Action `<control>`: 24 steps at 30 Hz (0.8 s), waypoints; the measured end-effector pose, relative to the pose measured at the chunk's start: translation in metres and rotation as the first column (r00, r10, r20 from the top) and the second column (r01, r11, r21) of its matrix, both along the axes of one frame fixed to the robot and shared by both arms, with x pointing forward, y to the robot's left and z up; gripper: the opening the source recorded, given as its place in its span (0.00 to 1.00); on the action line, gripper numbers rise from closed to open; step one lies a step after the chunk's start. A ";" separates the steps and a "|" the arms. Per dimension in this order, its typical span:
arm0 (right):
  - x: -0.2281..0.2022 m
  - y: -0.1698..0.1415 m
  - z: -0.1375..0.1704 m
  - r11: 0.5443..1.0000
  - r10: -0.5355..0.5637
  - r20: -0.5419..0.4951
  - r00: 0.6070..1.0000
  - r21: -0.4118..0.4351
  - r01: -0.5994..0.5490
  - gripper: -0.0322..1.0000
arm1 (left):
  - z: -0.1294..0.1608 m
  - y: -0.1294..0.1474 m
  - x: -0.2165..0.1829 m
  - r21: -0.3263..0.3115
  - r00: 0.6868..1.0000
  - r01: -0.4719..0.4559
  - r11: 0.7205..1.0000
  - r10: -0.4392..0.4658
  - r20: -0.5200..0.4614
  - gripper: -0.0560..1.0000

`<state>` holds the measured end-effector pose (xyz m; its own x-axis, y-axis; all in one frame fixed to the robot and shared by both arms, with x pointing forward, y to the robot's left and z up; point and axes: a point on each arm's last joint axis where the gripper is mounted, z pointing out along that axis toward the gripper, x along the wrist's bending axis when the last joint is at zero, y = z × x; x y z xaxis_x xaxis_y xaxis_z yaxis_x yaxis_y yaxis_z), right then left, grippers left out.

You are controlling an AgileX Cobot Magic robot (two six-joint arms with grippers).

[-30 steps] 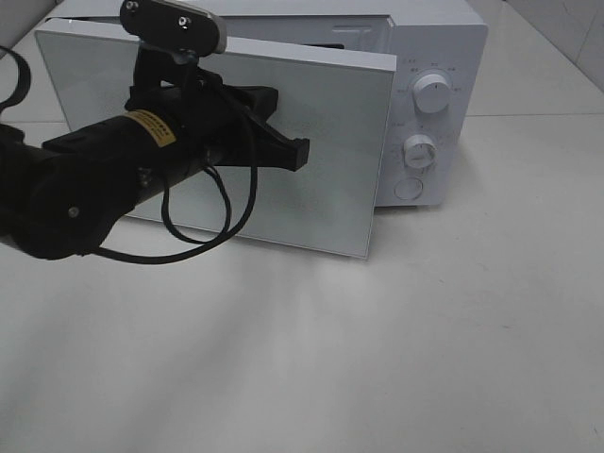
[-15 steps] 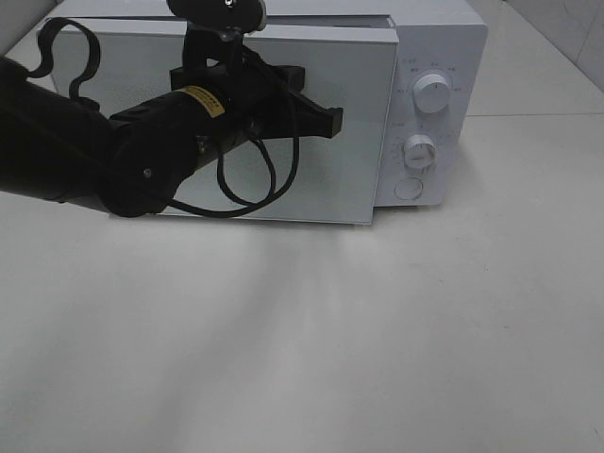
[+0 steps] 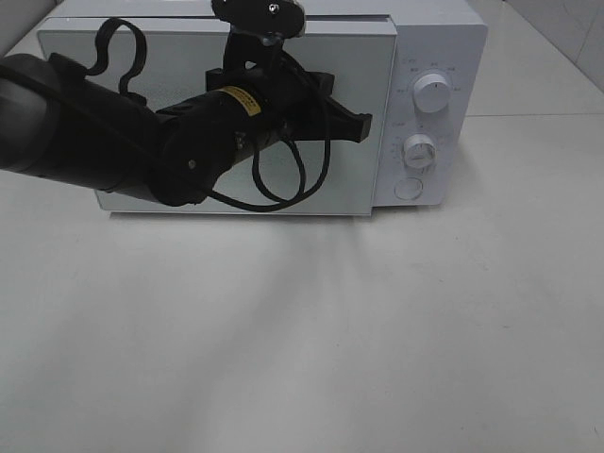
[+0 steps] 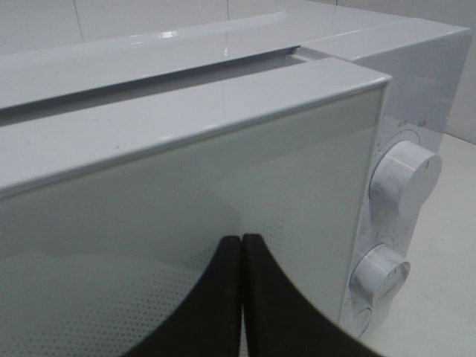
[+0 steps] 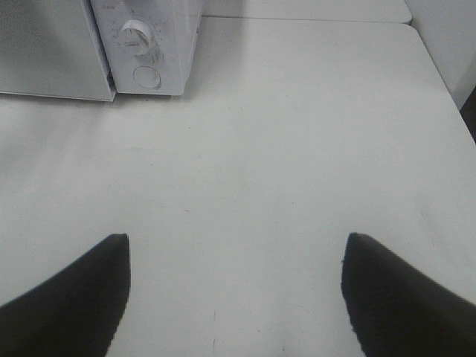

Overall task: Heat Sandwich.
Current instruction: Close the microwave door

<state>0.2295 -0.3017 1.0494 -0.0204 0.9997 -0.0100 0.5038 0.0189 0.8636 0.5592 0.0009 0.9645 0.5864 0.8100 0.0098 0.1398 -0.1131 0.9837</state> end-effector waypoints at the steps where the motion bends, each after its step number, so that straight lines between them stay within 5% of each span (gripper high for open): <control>1: 0.000 0.000 0.000 1.000 0.000 0.000 1.000 0.000 0.000 0.77 | 0.001 0.000 0.002 0.002 1.000 0.000 1.000 0.000 0.002 0.05; 24: 0.000 0.000 0.000 1.000 0.000 0.000 1.000 0.000 0.000 0.77 | 0.007 -0.007 0.023 0.019 0.999 0.001 1.000 0.000 -0.047 0.05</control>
<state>0.2295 -0.3017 1.0494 -0.0204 0.9997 -0.0100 0.5038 0.0189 0.8636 0.5822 -0.0064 0.9711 0.5873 0.8094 -0.0026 0.1859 -0.1318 0.9737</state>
